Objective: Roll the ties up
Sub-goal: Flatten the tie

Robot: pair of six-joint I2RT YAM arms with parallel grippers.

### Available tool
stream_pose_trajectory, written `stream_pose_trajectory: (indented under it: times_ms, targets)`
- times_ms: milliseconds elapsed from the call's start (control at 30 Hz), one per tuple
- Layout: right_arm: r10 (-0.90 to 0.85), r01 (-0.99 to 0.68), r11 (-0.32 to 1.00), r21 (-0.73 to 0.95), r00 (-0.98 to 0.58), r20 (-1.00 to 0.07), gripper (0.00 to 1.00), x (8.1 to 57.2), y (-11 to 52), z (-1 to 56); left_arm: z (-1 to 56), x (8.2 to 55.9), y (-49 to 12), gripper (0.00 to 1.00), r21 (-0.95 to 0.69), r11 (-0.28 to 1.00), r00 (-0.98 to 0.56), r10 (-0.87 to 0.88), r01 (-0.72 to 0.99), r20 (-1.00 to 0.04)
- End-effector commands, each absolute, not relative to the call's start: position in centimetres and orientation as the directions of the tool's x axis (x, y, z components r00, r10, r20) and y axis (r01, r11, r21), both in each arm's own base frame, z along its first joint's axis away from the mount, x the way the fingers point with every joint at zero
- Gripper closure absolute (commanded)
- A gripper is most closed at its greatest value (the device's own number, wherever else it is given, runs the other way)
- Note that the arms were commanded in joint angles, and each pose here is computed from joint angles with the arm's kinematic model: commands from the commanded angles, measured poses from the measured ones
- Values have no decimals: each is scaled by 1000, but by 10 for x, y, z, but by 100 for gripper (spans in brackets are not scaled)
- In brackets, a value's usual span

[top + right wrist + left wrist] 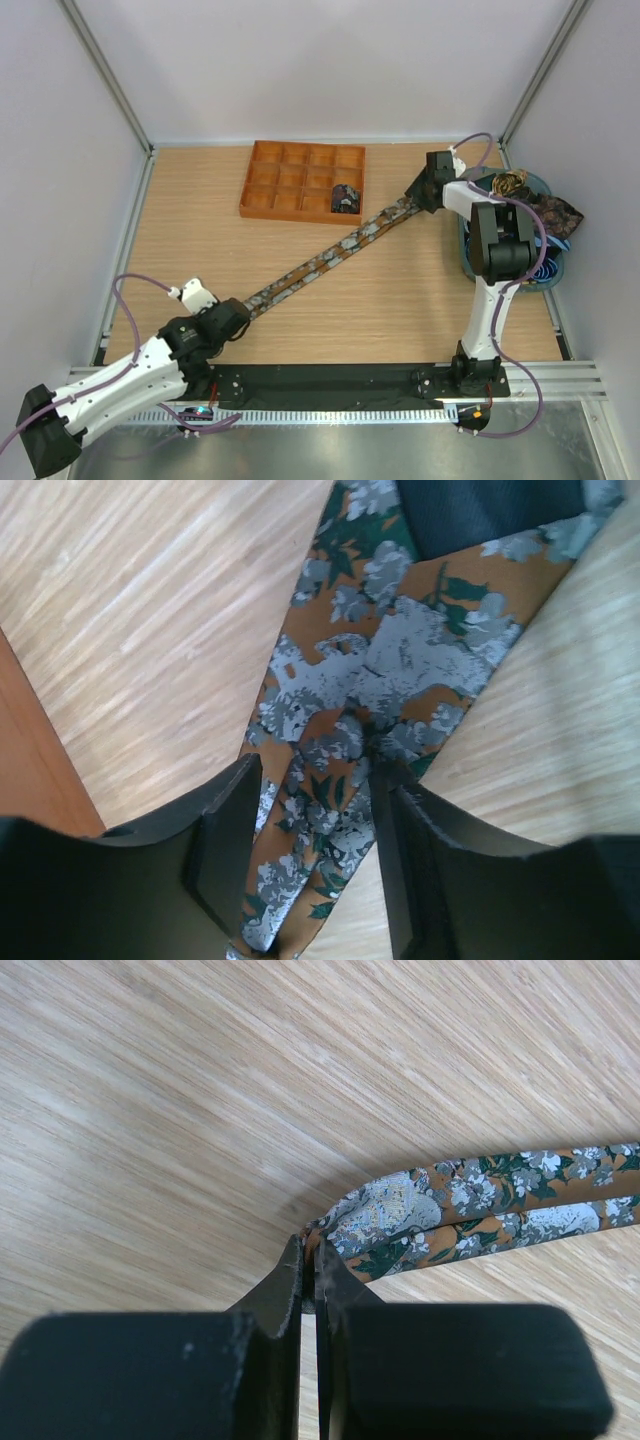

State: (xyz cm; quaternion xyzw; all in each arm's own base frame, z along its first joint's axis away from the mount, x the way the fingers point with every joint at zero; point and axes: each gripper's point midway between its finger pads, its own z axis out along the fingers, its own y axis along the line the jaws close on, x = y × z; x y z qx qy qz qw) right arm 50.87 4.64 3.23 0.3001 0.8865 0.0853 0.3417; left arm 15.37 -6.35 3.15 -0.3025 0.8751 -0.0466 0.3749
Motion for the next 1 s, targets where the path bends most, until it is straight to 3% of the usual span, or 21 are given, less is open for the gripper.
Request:
stream_pose_trajectory:
  times_ms: [0,100,267,467,600,700,733,833,867,967]
  targets:
    - [605,521,787,331,-543,-582,55,522,36,31,45,169,-73,99,-355,805,-497,-579,-475,-647]
    - [576,528,802,278,-564,-591,69,528,28,26,44,174,-82,99,-385,799,-492,-592,-462,-638]
    - [543,515,822,242,-583,-605,80,550,21,29,44,185,-92,98,-396,806,-492,-586,-440,-644]
    - [529,521,825,217,-581,-619,78,575,6,32,26,202,-114,99,-395,798,-545,-601,-455,-585]
    - [506,497,840,217,-575,-643,29,582,2,49,29,207,-121,99,-335,826,-586,-559,-453,-586]
    - [490,464,851,245,-534,-689,12,586,2,79,34,204,-113,96,-277,839,-599,-532,-468,-598]
    - [485,460,854,243,-535,-692,12,584,2,82,35,203,-111,94,-273,839,-599,-531,-470,-599]
    - [470,427,866,260,-517,-716,13,578,5,112,43,198,-110,77,-281,857,-617,-508,-432,-601]
    - [466,416,870,265,-516,-718,14,575,6,118,48,196,-110,56,-291,865,-622,-497,-409,-604]
    - [441,372,887,272,-513,-736,14,559,13,143,54,187,-100,23,-278,873,-627,-483,-401,-611]
